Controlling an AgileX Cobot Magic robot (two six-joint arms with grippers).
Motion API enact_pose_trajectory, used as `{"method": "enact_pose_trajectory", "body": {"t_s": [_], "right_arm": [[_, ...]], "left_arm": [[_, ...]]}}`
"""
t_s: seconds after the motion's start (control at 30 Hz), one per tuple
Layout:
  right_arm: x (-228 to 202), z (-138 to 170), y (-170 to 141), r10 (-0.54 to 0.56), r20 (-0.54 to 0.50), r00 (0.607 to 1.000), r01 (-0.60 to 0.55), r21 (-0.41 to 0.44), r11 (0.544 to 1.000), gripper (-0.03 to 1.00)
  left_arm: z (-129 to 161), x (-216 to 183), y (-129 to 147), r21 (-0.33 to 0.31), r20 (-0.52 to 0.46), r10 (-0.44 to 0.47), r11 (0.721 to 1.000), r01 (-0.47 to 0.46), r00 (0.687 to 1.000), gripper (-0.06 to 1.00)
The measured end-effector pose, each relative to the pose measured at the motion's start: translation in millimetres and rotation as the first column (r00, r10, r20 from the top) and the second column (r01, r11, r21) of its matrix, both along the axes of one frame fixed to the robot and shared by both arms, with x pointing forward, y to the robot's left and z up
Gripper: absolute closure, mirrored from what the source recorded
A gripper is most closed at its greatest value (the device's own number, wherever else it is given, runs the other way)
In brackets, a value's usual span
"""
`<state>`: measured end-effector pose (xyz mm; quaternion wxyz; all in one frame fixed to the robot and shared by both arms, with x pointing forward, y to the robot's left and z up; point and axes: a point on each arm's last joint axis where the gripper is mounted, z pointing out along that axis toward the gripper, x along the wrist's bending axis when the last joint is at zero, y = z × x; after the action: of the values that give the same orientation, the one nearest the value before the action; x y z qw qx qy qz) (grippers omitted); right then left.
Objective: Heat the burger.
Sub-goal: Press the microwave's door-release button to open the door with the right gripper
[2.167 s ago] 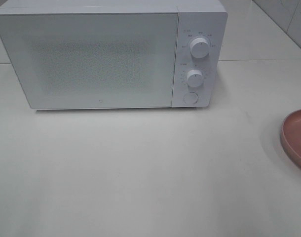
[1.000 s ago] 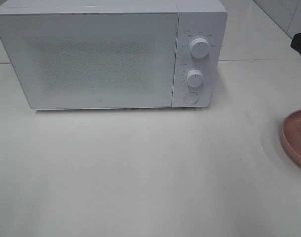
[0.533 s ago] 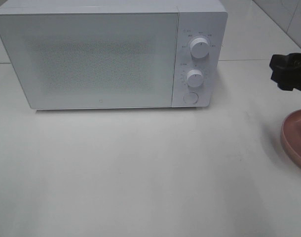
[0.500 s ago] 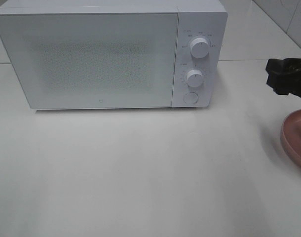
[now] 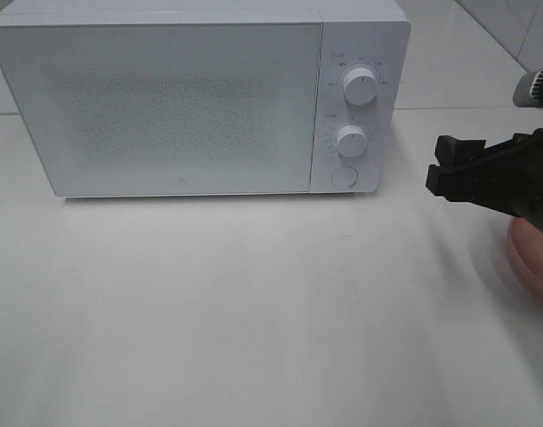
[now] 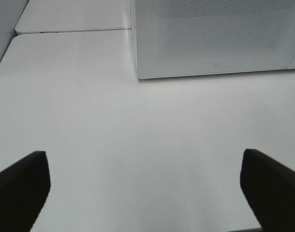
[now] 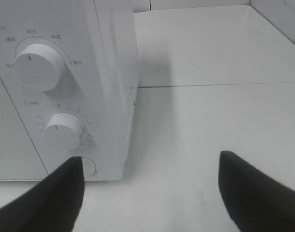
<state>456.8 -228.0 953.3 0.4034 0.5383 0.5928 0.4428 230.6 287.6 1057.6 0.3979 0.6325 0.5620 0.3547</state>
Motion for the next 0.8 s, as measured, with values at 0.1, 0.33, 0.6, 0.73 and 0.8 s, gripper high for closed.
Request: {"method": "enact_pose_trajectory", "body": {"t_s": [0.1,0.33,0.6,0.73,0.8], "right_arm": [[-2.6,-5.3,13.6,0.007,0.018,1.000,-0.007,-0.009,1.000,0.22],[-8.7,-17.3,33.2,-0.008,0.041,0.999,0.009,-0.018,1.000,0.22],[-22.1,-31.7,53.0,-0.022,0.037,0.999,0.023,-0.037,0.999,0.22],[-25.1,-34.0,57.5,-0.020,0.026,0.999,0.021,-0.036,0.999,0.22],[-23.3,-32.0,61.3,-0.022,0.033,0.999,0.023,-0.023,0.999,0.22]], "left_arm": [[0.0,0.0,0.0,0.000,0.000,0.000,1.000,0.000,1.000,-0.05],[0.0,0.0,0.0,0.000,0.000,0.000,1.000,0.000,1.000,-0.05],[0.0,0.0,0.0,0.000,0.000,0.000,1.000,0.000,1.000,-0.05],[0.0,0.0,0.0,0.000,0.000,0.000,1.000,0.000,1.000,-0.05],[0.0,0.0,0.0,0.000,0.000,0.000,1.000,0.000,1.000,-0.05]]}}
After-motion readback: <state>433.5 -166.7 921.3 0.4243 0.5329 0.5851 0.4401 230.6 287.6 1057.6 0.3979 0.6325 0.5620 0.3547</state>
